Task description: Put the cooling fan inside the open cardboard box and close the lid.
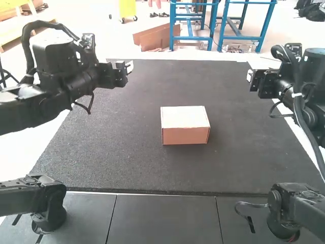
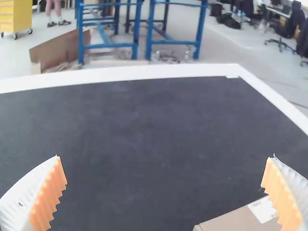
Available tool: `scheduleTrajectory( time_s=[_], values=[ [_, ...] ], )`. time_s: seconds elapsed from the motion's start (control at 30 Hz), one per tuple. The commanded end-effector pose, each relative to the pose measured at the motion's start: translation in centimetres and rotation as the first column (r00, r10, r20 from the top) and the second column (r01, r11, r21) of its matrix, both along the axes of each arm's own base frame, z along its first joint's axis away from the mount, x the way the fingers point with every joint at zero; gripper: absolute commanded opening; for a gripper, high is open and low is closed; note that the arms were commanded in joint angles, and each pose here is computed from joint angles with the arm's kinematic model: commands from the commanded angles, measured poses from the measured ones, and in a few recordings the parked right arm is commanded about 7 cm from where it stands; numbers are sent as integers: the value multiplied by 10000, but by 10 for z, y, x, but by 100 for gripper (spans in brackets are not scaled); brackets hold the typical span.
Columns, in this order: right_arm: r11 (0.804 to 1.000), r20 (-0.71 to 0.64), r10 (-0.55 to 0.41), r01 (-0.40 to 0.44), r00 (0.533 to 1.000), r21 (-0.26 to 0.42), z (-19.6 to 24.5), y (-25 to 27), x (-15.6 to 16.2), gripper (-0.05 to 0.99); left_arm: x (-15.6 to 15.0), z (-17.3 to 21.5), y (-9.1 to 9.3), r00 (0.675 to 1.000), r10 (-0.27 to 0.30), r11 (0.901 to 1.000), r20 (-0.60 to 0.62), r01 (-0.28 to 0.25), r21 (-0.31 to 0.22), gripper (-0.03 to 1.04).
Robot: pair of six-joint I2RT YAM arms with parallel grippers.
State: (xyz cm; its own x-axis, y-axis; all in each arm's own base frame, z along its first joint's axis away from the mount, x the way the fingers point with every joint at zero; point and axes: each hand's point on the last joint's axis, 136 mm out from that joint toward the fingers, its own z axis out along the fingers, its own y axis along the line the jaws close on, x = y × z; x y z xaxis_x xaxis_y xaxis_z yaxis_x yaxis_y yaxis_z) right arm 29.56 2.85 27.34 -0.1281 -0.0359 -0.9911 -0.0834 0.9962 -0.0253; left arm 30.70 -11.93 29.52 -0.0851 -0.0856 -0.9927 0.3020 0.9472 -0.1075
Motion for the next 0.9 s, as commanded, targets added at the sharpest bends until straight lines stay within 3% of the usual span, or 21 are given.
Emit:
scheduleTrajectory(
  time_s=[0.0, 0.27, 0.4, 0.53, 0.7, 0.87],
  values=[
    [9998, 577, -120, 128, 9983, -147, -1, -3, -12, 91, -16, 2, 15, 9974, 408, 9989, 601, -393, -265, 96],
    [9994, 2469, -83, 167, 9690, -319, -12, -6, -42, 91, -47, -26, 31, 9890, 506, 9969, 1387, -416, -668, 97],
    [9994, 2630, -89, 172, 9647, -291, -24, -7, -48, 91, -54, -41, 35, 9874, 574, 9962, 1475, -469, -735, 97],
    [9992, 2577, -33, 132, 9662, -368, -40, -6, -50, 91, -55, -62, 44, 9859, 964, 9936, 1366, -872, -714, 97],
    [9993, 2712, 56, 47, 9625, -372, -50, -6, -53, 91, -54, -79, 65, 9732, 1812, 9821, 1417, -1716, -776, 97],
    [9993, 2756, 24, 79, 9613, -364, -59, -7, -54, 91, -55, -82, 94, 9445, 2837, 9582, 1657, -2728, -857, 96]
  ],
)
